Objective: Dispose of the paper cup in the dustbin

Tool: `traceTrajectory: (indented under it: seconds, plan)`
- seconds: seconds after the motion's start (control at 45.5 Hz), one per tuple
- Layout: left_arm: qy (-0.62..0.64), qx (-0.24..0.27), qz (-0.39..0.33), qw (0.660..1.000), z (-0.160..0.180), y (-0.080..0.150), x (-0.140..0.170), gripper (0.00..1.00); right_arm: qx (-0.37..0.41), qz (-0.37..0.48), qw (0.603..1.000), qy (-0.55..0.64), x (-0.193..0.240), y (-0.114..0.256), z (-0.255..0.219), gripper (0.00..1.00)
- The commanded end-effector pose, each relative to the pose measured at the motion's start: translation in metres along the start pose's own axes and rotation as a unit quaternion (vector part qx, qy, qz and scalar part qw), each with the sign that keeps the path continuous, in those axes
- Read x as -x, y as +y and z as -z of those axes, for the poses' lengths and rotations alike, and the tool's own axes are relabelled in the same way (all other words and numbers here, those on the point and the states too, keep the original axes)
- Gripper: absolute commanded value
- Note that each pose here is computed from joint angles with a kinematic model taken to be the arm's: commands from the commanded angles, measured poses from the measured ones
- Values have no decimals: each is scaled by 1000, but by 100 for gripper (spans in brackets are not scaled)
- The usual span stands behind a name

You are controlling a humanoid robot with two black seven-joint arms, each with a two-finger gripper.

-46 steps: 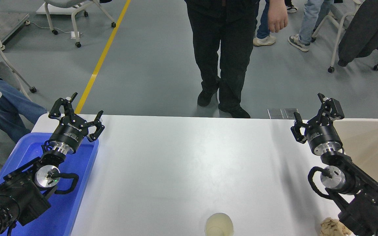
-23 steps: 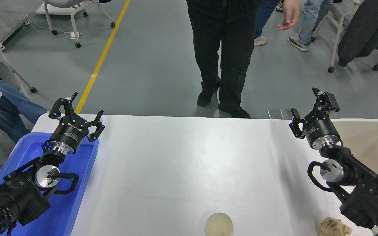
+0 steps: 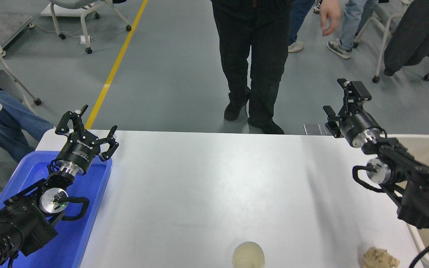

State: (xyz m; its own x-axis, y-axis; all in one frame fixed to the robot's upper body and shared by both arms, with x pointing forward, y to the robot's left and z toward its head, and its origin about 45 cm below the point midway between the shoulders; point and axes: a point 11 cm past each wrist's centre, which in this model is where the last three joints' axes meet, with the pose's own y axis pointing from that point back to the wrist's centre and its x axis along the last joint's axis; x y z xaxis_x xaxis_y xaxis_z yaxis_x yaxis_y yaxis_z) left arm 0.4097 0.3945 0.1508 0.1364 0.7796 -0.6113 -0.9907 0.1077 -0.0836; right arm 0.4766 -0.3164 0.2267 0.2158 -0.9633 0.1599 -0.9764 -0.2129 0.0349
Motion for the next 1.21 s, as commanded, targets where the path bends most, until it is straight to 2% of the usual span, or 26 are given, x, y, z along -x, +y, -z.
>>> traceTrajectory:
  seconds: [0.0, 0.198, 0.44, 0.703, 0.879, 1.187]
  plan:
    - [0, 0, 0, 1000, 0, 0, 0, 100, 35, 104, 974, 200, 10, -15, 25, 99]
    - [0, 0, 0, 1000, 0, 0, 0, 100, 51, 174, 922, 342, 16, -22, 43, 99]
    - [0, 0, 0, 1000, 0, 0, 0, 100, 76, 315, 817, 477, 60, -19, 29, 99]
    - [0, 0, 0, 1000, 0, 0, 0, 100, 93, 439, 713, 538, 114, -19, 37, 99]
    - [0, 0, 0, 1000, 0, 0, 0, 100, 117, 506, 626, 582, 144, -12, 30, 99]
    - [0, 0, 0, 1000, 0, 0, 0, 100, 126, 593, 531, 593, 201, 16, 8, 99]
